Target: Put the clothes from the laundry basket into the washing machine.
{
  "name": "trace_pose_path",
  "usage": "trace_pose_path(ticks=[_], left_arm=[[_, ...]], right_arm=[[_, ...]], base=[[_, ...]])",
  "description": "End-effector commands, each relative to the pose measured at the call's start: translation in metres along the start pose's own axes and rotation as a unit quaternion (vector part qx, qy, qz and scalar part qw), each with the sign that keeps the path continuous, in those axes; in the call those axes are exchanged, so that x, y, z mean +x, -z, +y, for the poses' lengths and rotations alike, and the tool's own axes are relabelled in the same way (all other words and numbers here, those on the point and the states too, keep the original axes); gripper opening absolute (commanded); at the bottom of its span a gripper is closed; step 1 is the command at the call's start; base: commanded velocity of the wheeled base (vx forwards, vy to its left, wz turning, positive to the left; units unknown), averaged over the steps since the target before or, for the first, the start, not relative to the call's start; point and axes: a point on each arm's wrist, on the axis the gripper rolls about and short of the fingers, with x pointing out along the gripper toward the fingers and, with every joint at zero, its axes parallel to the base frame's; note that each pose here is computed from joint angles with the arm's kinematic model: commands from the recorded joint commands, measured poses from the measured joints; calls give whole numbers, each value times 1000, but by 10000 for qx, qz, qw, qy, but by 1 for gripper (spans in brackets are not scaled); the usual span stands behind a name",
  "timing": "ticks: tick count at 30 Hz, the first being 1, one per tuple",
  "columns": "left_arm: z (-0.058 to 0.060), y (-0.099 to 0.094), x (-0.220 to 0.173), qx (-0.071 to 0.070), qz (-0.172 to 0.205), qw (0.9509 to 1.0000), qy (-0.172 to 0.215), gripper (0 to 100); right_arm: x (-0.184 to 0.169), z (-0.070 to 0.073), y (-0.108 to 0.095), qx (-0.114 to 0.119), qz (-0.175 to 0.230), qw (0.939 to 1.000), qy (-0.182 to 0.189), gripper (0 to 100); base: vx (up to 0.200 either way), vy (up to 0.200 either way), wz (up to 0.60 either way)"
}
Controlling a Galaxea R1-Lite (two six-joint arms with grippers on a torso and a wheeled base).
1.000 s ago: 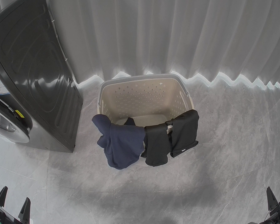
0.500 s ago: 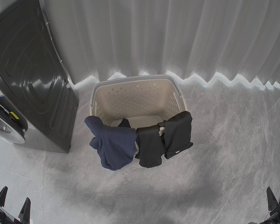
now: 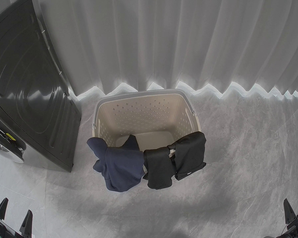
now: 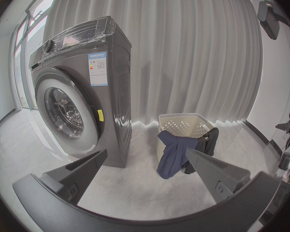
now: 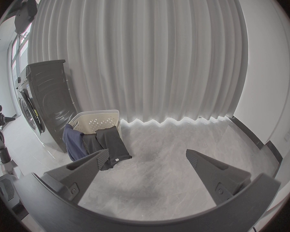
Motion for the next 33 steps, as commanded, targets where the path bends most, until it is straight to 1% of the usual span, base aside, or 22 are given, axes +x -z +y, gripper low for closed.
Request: trace_pose_path(ticks=[1,7,13,19,22,28,33], left_arm=[[0,5,0,-7,13,10000,-1,100],[0,5,0,-7,13,10000,-1,100],[0,5,0,-7,21,10000,-1,100],[0,5,0,-7,21,10000,-1,100],[0,5,0,-15,13,10000,-1,100],[0,5,0,-15,13,10000,-1,100],[0,5,0,-15,13,10000,-8,100]], right_arm=[[0,0,5,-1,24,10000,-2,100],[0,0,5,-1,32,10000,6,100],[0,0,5,-1,32,10000,6,100],[0,0,5,-1,32,10000,6,100],[0,0,5,-1,32,10000,6,100],[0,0,5,-1,32,10000,6,100],[0,0,5,-1,32,10000,6,100]], base=[[200,0,0],[0,0,0],[200,0,0],[0,0,0],[200,0,0],[0,0,0],[200,0,0]])
